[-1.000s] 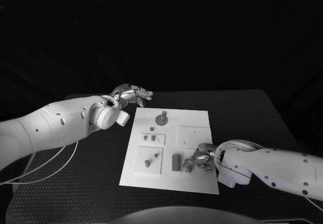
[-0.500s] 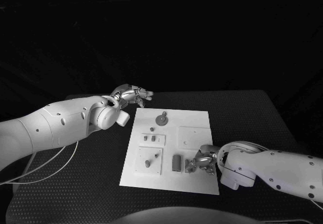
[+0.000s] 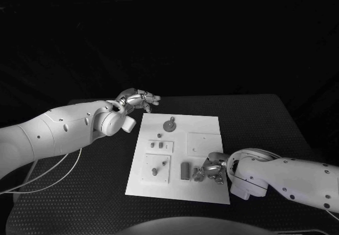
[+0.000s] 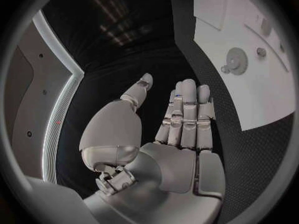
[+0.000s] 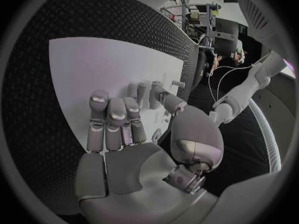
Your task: Assemble the parts on the task board
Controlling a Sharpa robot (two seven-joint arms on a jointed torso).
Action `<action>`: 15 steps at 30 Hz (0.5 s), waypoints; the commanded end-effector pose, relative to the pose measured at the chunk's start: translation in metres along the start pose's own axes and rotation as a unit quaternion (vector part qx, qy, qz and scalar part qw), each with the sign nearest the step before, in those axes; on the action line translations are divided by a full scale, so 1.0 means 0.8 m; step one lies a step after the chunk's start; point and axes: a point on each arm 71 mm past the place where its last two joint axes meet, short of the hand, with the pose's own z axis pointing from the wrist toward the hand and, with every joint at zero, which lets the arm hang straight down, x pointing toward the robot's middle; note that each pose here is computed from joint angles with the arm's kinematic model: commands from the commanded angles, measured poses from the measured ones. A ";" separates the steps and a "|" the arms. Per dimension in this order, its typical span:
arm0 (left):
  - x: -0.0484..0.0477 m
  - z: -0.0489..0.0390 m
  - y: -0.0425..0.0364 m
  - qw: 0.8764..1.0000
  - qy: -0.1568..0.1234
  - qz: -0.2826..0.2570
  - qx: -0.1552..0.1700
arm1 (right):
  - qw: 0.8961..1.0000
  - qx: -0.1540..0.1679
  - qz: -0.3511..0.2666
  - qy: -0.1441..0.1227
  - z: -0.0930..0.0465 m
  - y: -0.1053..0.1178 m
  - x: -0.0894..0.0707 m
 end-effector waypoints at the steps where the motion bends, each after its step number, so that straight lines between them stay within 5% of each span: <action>1: 0.002 0.000 -0.0020 1.000 0.008 0.001 0.003 | 1.000 -0.005 -0.005 0.006 -0.001 -0.001 0.001; 15: 0.002 0.000 -0.0019 1.000 0.008 0.001 0.003 | 0.998 -0.016 -0.068 -0.008 0.001 0.002 -0.002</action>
